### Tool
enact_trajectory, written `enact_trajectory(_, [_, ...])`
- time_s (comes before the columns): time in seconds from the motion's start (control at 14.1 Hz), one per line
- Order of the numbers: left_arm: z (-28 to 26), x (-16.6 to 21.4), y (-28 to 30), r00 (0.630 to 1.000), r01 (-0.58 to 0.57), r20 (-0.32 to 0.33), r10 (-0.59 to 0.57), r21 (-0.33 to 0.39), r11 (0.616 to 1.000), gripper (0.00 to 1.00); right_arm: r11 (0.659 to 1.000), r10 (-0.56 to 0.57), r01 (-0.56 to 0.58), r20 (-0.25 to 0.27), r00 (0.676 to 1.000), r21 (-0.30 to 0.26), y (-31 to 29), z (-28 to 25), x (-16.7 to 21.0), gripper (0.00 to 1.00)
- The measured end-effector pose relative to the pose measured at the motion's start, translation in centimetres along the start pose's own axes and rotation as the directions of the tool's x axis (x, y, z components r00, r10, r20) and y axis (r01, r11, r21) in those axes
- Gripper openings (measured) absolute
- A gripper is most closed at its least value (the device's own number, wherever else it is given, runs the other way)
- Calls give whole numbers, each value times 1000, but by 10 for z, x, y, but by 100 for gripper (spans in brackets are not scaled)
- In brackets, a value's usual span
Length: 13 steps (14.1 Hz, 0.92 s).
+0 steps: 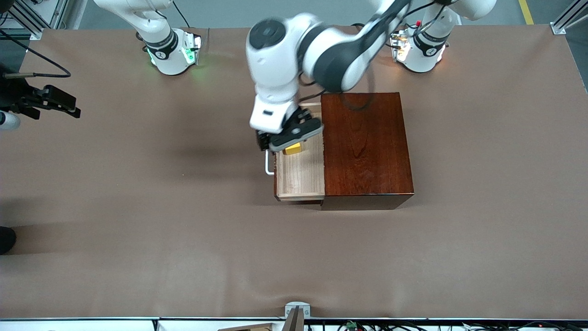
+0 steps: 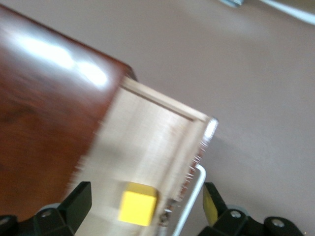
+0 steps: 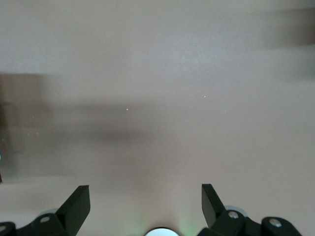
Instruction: Open drawer, take yellow block, close drawer
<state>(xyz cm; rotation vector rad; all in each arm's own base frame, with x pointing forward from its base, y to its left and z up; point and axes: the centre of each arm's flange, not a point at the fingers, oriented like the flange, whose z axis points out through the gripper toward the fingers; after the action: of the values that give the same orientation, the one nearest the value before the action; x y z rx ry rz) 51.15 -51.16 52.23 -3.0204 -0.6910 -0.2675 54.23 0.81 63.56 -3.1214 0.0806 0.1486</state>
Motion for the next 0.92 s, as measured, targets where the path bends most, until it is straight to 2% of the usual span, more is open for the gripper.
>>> enact_trajectory(0.14, [-45, 48, -50, 1000, -2, 17, 1, 47, 999, 100, 992, 124, -124, 2, 992, -3, -19, 1, -1, 100])
enact_trajectory(0.28, [-80, 96, -100, 999, -27, 27, 26, 59, 998, 100, 973, 230, -230, -3, 973, -7, -49, 4, -2, 100])
enact_trajectory(0.57, [-119, 174, -208, 983, -159, 105, 148, 104, 982, 100, 967, 254, -253, -38, 966, 25, -97, 5, -3, 100])
enact_trajectory(0.78, [-141, 221, -292, 964, -235, 156, 217, 104, 966, 100, 952, 296, -295, 1, 955, 83, -105, 14, 4, 100])
enact_trajectory(0.92, [-149, 246, -340, 948, -283, 175, 264, 93, 955, 100, 918, 385, -385, 13, 923, 91, -106, 27, 17, 100])
